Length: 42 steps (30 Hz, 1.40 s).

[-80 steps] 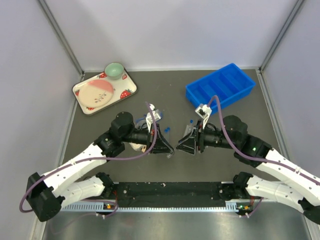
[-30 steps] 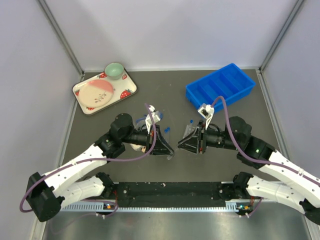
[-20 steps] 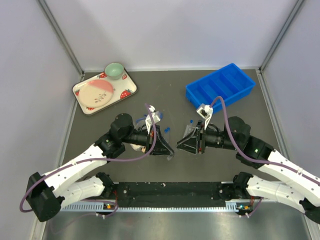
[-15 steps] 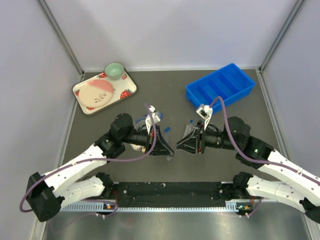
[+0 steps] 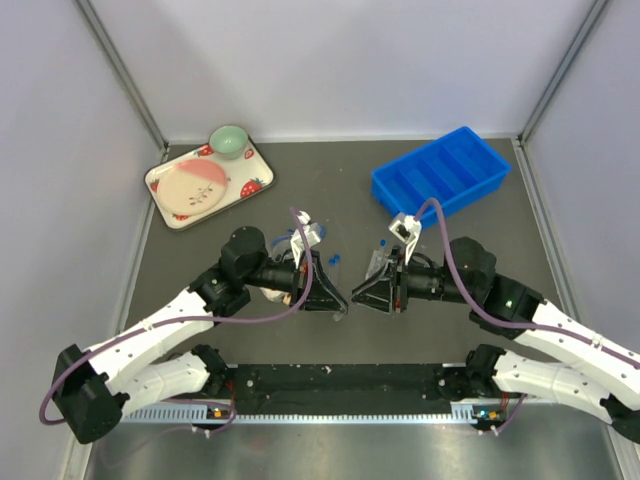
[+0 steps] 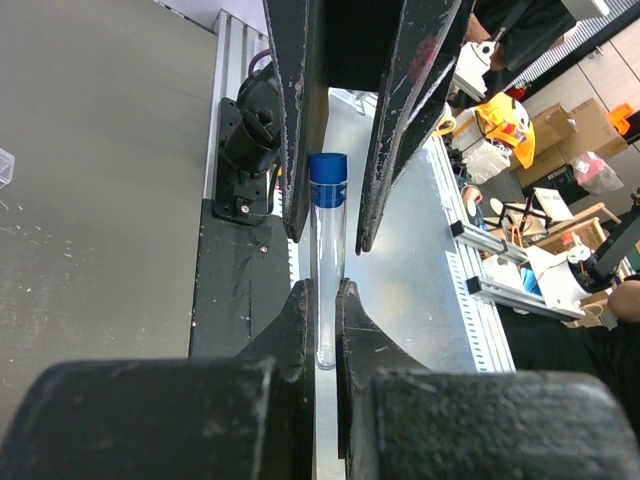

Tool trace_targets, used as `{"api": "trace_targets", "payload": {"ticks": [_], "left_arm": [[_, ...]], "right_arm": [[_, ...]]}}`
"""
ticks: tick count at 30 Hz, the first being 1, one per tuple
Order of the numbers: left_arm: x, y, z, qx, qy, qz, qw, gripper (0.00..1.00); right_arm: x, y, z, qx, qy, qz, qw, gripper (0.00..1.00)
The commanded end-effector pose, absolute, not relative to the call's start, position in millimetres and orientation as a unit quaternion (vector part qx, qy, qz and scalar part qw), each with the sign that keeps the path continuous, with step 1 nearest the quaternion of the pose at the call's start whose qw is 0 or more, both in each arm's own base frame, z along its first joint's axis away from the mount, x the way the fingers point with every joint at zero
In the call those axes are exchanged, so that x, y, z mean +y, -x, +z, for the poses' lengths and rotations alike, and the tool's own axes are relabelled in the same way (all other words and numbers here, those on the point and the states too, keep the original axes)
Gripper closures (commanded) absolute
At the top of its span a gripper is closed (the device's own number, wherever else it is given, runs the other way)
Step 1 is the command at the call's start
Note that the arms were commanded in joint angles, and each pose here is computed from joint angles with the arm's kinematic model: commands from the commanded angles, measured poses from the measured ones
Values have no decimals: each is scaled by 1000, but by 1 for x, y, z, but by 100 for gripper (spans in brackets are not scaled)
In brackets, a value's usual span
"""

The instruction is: Organize the chemistry lab equipment

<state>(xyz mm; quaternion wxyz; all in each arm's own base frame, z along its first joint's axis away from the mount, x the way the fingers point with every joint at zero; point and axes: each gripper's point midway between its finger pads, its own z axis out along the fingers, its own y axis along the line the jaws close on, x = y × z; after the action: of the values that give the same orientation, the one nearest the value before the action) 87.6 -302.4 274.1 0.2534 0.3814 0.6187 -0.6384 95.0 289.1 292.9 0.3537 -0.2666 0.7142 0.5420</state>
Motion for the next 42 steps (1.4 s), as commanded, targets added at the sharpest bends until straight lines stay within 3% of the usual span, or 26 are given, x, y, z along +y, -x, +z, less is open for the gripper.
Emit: {"api": "trace_targets", "payload": {"ticks": [1, 2, 5, 7, 8, 9, 10, 13, 14, 20, 25, 31, 42], "left_arm": [[-305, -98, 299, 599, -382, -638, 297, 100], [-306, -99, 298, 599, -382, -638, 297, 100], [-306, -100, 297, 602, -379, -637, 298, 100], [-306, -101, 296, 604, -378, -635, 298, 99], [-307, -103, 296, 605, -376, -634, 300, 95], [-307, -103, 296, 606, -375, -633, 302, 84], [-308, -105, 296, 608, -372, -632, 303, 52], [-308, -111, 297, 617, -364, -624, 312, 5], [-308, -111, 301, 616, -365, -622, 317, 1], [-304, -126, 295, 650, -352, -580, 342, 1], [-286, -160, 270, 728, -292, -485, 387, 1], [-270, -170, 249, 761, -261, -438, 402, 1], [-265, -172, 231, 773, -257, -423, 398, 1]], "right_arm": [[291, -83, 305, 689, 279, 567, 354, 73], [291, -83, 305, 690, 278, 567, 354, 75], [291, -83, 304, 691, 278, 565, 355, 97], [291, -84, 305, 690, 275, 565, 359, 100], [291, -85, 305, 691, 275, 563, 360, 100], [290, -85, 307, 690, 275, 563, 363, 100], [290, -89, 306, 693, 271, 557, 369, 100], [286, -99, 306, 706, 264, 530, 389, 100], [285, -105, 303, 714, 260, 517, 394, 100], [268, -144, 291, 761, 236, 409, 445, 100], [233, -197, 274, 808, 178, 267, 494, 100], [173, -262, 226, 860, 48, 143, 488, 100], [165, -290, 168, 890, 26, 91, 446, 100]]}}
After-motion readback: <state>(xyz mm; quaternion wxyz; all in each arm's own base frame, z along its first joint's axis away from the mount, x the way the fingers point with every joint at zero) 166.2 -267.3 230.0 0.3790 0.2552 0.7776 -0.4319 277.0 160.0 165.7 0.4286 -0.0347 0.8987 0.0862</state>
